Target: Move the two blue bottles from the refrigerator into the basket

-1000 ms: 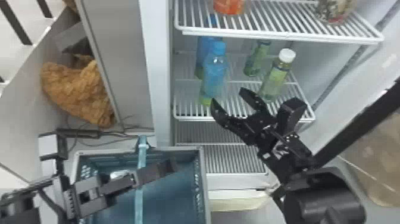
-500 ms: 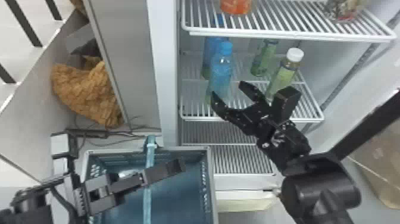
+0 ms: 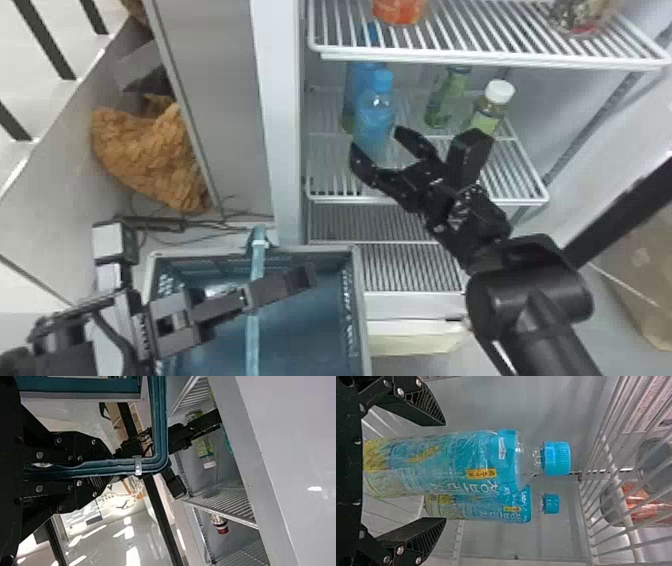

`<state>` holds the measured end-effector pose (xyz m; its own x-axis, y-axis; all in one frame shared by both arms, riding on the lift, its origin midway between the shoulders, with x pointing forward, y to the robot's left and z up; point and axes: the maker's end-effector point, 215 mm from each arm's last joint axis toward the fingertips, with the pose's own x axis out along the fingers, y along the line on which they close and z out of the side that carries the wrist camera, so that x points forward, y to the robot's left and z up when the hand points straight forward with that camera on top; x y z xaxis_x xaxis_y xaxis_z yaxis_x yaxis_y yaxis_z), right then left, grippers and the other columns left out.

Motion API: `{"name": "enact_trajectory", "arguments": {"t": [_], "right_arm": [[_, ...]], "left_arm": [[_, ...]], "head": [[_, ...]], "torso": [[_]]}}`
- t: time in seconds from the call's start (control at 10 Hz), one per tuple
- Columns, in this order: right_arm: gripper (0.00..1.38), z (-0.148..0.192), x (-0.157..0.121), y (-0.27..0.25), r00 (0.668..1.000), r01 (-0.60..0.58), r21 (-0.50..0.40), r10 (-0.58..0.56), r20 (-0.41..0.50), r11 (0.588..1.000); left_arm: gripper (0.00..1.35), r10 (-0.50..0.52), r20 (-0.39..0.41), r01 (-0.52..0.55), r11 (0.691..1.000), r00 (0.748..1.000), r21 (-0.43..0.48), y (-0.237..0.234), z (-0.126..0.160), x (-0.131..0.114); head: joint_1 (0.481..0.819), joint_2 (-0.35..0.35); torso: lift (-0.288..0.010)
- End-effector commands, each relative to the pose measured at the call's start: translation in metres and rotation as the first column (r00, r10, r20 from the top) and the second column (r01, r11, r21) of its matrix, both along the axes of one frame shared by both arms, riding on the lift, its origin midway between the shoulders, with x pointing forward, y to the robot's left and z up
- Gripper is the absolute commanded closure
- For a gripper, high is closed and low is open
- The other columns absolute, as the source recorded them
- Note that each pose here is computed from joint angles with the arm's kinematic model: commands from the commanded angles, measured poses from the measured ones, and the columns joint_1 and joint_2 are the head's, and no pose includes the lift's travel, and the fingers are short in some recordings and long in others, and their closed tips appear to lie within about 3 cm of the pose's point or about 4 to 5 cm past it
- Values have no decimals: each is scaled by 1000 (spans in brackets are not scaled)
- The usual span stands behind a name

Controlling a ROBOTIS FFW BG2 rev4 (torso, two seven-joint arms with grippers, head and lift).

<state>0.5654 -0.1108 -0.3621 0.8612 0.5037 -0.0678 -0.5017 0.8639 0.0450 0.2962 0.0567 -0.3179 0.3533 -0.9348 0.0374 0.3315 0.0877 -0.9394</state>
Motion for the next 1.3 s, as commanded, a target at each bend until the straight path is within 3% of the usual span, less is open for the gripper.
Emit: {"name": "enact_trajectory", "arguments": {"t": [0.0, 0.1, 0.2, 0.3, 0.7, 1.2], "right_arm": [[315, -1, 4, 6, 1000, -12, -1, 12, -7, 1000], [533, -3, 6, 9, 1000, -22, -4, 22, -19, 1000], [950, -1, 6, 12, 999, -28, 2, 28, -19, 1000], [1102, -3, 3, 17, 999, -35, 25, 36, -29, 999], [1199, 1, -16, 23, 998, -53, 70, 55, -29, 996], [1200, 40, -86, 1, 999, -35, 117, 38, -23, 993]], "left_arm": [[1199, -1, 0, 1, 1000, 1000, 0, 0, 0, 0], [1199, 0, -2, 0, 1000, 1000, -1, 0, -1, 0], [1199, -1, -2, 1, 1000, 1000, -3, 0, 0, 0], [1199, -1, 1, 1, 1000, 1000, -3, 0, 1, 1], [1199, -5, 0, 5, 1000, 1000, -3, -2, 1, 0], [1199, -9, -4, 9, 1000, 1000, 0, -1, -1, -2]], "head": [[695, -71], [695, -69], [695, -64], [695, -58], [695, -40], [695, -70]], "torso": [[-220], [-220], [-220], [-220], [-220], [-220]]}}
